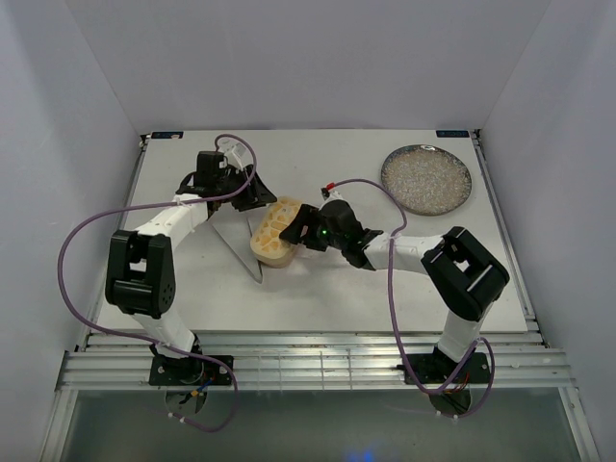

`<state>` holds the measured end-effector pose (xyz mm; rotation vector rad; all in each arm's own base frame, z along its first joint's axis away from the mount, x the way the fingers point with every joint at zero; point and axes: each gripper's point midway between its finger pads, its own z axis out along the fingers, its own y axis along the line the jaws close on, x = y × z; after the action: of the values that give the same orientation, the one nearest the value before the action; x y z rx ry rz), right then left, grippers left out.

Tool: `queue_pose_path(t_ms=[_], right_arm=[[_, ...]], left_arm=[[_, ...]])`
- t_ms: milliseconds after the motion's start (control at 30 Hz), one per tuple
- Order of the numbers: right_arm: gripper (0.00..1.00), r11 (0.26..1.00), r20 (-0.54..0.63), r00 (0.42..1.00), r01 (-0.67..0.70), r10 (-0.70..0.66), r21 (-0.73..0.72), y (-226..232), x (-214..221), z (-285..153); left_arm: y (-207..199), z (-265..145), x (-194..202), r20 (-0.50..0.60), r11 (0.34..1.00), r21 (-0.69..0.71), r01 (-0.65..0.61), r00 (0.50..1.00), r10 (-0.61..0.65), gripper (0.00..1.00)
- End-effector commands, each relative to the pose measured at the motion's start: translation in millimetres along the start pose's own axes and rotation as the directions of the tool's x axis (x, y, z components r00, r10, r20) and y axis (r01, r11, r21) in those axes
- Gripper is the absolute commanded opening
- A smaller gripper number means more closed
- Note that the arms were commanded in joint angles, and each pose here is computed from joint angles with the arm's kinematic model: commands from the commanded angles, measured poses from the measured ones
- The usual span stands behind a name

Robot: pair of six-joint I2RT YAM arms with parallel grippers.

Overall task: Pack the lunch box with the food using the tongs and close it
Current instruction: Place the packing box into the packing box.

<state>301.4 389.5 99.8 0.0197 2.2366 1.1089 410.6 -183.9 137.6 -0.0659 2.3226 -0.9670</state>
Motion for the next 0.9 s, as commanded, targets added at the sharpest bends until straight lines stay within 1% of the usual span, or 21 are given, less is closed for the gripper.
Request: queue_pose_path(t_ms=[0, 200, 433, 867], right_arm=[[0.74, 0.999, 0.057, 0.998, 0.017, -0.014, -0.045, 18, -24, -4], [0.7, 0.998, 0.048, 0.999, 0.028, -0.025, -0.057, 21, -26, 0], [0.63, 0.998, 0.06, 0.998, 0.036, -0.033, -0.053, 21, -32, 2], [0.62, 0.999, 0.057, 0.998, 0.034, -0.032, -0.031, 7, -43, 3]], left_arm=[[-15, 4, -9, 0.011, 0.998, 0.051, -0.031, 0.999, 0.031, 0.56], [-14, 7, -9, 0.009, 0.998, 0.052, -0.034, 0.999, 0.034, 0.56], [-16, 9, -8, 0.006, 0.997, 0.062, -0.037, 0.999, 0.037, 0.55], [-15, 8, -4, 0.004, 0.998, 0.053, -0.033, 0.999, 0.033, 0.55]])
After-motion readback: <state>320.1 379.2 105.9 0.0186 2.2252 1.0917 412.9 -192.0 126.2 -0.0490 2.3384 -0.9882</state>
